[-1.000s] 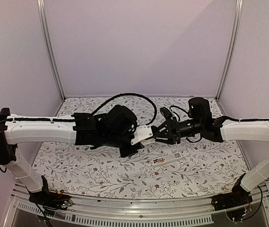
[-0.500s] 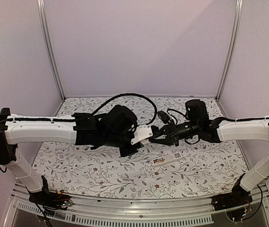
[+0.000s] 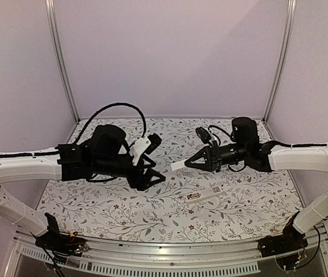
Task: Load the batteries into the remote control
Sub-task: Pass from the left arm to the right, then pass from the right arm to the left
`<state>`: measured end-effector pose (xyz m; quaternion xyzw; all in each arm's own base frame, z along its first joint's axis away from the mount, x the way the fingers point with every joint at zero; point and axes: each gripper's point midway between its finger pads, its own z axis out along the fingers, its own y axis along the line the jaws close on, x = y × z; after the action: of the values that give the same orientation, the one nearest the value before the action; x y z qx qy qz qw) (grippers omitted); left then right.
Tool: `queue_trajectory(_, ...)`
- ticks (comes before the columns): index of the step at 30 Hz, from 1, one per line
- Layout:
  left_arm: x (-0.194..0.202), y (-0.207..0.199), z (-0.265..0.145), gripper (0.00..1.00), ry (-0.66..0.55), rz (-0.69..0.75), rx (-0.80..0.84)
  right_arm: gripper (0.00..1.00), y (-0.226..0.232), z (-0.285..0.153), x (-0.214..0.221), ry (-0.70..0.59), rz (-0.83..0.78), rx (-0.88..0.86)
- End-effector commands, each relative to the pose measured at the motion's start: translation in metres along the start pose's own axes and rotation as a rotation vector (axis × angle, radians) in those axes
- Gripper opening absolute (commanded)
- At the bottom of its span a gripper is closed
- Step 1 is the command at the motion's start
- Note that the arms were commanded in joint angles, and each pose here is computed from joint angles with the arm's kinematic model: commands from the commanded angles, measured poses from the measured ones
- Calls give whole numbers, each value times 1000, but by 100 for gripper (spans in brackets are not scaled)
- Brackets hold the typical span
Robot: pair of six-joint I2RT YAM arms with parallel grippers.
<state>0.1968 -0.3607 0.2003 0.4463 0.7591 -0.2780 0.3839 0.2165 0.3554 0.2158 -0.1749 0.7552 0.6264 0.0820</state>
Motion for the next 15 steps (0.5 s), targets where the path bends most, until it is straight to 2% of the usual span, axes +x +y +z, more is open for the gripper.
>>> queue_trajectory(1, -41, -14, -15, 68, -242, -372, 290, 0, 38, -10, -6, -32, -182, -89)
queue_trajectory(7, -62, -18, -18, 57, -361, -612, 462, 0, 60, -16, -10, -46, -256, -145)
queue_trajectory(10, -72, -25, -17, 48, -385, -661, 564, 0, 64, -16, -11, -46, -263, -156)
queue_trajectory(15, -78, -28, -13, 40, -407, -712, 639, 0, 68, -17, -11, -49, -266, -173)
